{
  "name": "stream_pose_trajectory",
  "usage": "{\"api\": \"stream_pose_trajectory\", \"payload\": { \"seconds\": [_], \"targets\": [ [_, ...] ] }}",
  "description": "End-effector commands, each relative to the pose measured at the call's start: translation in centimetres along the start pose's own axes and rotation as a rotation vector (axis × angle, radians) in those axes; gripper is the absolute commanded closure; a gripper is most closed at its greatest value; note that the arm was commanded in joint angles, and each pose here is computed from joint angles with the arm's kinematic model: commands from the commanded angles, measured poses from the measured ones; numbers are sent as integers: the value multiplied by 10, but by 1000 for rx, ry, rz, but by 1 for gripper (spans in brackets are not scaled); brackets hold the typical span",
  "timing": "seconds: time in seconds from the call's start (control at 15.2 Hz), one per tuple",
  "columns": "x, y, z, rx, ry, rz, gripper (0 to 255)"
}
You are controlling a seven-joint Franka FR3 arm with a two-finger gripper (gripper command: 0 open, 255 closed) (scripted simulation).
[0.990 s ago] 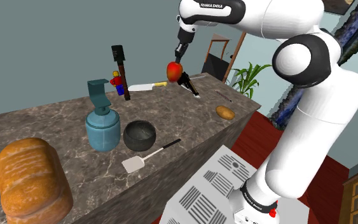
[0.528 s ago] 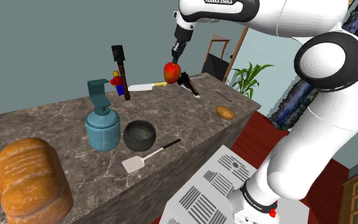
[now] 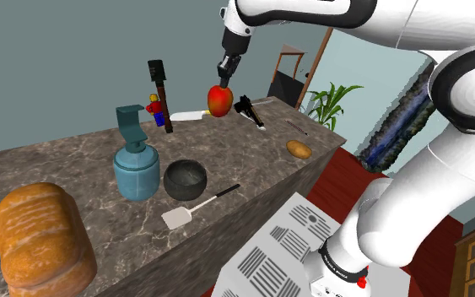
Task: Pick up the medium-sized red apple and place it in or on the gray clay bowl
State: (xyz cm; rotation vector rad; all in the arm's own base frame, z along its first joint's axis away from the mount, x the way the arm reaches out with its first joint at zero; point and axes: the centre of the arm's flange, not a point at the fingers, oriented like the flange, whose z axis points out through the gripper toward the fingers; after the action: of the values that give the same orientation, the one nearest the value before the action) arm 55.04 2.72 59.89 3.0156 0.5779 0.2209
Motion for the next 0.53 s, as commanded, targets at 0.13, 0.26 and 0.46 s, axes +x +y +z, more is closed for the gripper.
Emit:
{"api": "stream_pose_trajectory", "payload": {
  "seconds": [0.13, 0.26, 0.46],
  "targets": [
    [-4, -50, -15, 0, 0, 1, 255],
    [-5, -75, -23, 0, 0, 1, 255],
    [-6, -113, -34, 0, 0, 1, 255]
  ]
}}
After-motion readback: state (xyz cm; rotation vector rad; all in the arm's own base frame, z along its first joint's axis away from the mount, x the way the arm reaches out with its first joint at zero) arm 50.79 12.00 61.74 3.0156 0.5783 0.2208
